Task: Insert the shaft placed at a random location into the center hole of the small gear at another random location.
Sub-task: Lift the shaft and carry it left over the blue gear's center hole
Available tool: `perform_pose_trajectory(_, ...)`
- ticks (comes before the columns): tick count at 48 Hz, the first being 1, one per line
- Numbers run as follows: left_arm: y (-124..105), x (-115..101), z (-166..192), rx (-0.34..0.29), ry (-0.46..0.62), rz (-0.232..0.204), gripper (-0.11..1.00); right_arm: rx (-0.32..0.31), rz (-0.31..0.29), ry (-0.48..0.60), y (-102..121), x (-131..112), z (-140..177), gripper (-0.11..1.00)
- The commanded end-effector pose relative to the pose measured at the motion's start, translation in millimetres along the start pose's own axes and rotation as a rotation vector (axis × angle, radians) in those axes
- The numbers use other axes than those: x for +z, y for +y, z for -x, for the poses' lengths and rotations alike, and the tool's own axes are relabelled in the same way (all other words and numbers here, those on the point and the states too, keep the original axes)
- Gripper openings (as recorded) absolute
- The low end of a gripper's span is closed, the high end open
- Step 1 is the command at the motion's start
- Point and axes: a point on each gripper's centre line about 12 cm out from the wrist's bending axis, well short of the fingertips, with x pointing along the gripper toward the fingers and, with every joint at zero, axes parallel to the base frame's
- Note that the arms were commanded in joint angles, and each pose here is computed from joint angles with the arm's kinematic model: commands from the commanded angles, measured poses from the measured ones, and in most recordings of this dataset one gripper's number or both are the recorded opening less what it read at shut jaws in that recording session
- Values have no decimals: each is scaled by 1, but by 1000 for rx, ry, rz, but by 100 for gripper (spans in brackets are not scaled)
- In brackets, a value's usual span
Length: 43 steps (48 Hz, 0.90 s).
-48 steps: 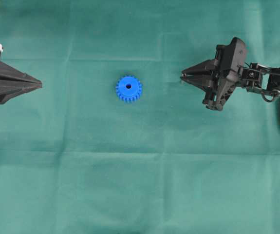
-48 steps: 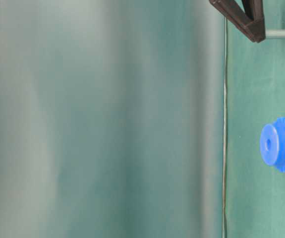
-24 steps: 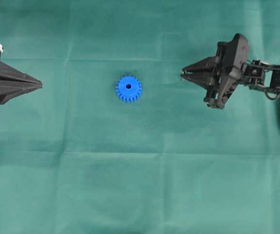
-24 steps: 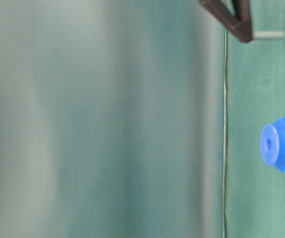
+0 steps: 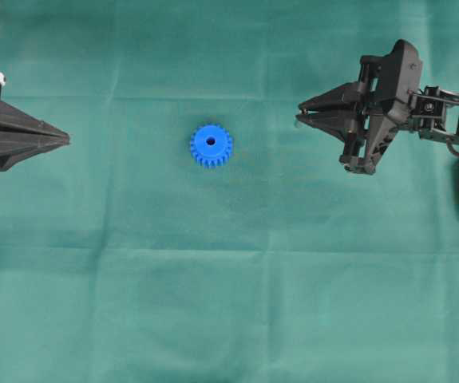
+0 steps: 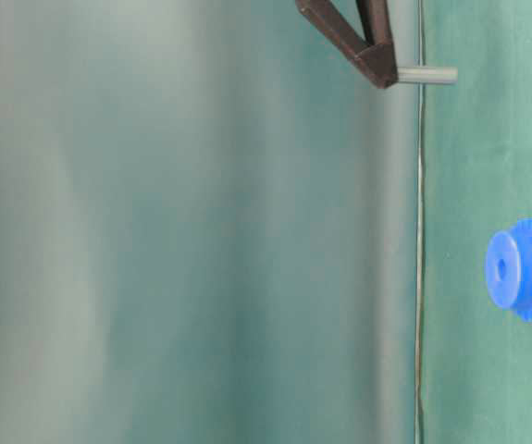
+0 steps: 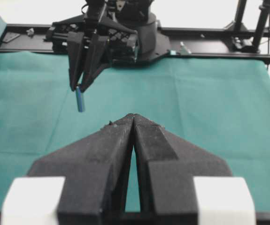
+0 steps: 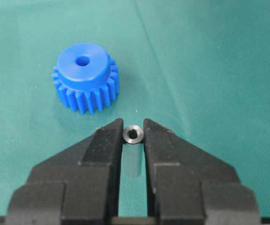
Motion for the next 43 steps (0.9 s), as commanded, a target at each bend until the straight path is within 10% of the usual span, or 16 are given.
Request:
perform_pose_trajectory(1, 1, 5, -2, 3, -12, -1, 0, 4, 17, -26, 1, 11, -5, 13)
perform_pose_trajectory(43, 0, 6, -2, 1, -14, -1, 0, 101, 57, -68, 46, 55, -96, 13)
